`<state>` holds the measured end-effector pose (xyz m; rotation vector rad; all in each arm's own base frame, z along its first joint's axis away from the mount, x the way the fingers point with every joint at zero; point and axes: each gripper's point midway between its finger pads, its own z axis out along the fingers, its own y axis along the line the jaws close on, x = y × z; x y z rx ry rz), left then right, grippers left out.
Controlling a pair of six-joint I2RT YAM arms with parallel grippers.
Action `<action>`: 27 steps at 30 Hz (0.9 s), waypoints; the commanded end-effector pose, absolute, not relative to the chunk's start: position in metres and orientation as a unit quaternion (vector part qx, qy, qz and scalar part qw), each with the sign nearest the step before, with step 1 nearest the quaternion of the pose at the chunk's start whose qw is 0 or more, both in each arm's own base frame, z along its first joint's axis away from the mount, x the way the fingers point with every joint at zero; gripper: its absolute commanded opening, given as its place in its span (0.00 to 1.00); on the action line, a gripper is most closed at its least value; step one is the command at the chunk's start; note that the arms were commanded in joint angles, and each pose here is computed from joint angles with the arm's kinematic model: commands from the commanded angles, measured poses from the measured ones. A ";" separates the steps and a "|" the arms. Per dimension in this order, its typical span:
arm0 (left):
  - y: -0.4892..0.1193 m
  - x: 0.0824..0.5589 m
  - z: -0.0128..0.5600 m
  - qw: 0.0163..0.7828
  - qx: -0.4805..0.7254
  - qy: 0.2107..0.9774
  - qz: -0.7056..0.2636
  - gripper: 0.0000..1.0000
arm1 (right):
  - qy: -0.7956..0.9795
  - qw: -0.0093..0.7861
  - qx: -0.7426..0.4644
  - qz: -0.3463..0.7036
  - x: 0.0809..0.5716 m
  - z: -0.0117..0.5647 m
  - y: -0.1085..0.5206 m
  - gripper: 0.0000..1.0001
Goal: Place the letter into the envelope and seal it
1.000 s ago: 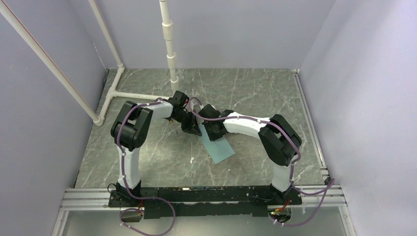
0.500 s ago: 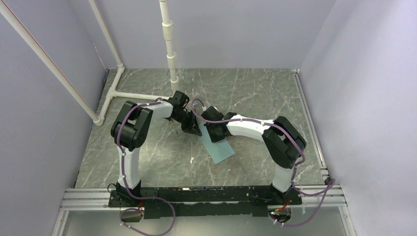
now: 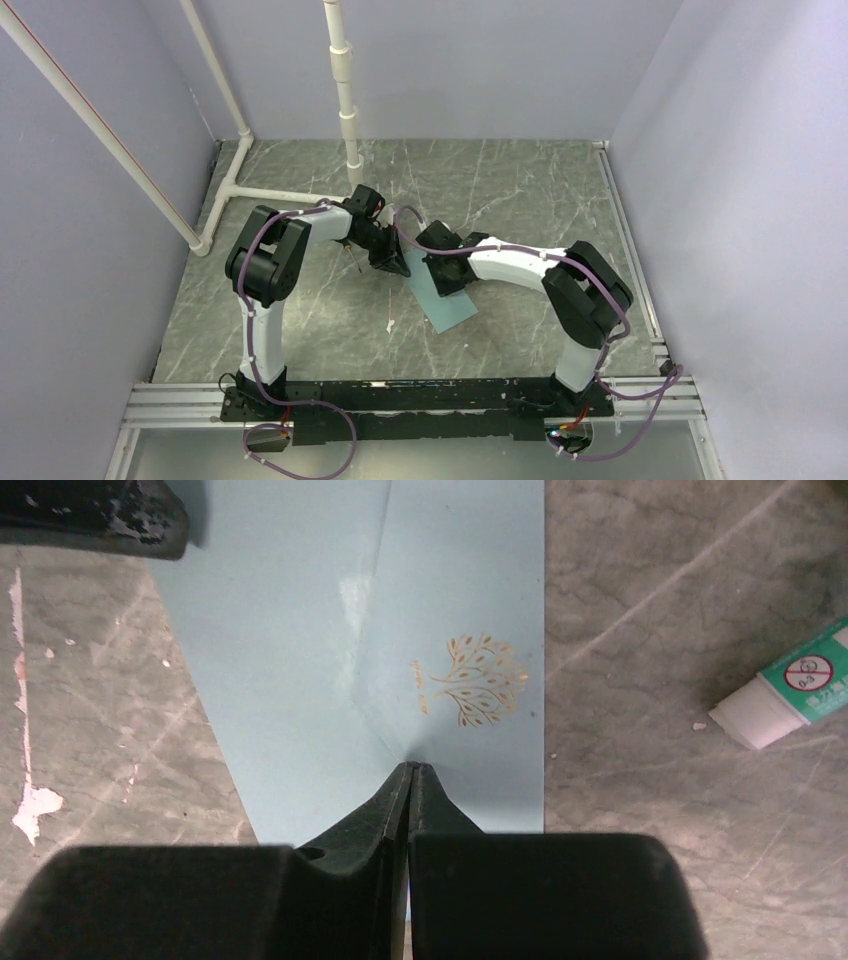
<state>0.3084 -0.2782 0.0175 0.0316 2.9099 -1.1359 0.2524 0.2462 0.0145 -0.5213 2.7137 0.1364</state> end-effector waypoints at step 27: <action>-0.284 0.374 0.143 0.218 0.105 0.892 -0.381 0.39 | 0.912 0.390 0.091 0.091 0.349 0.176 0.138 0.48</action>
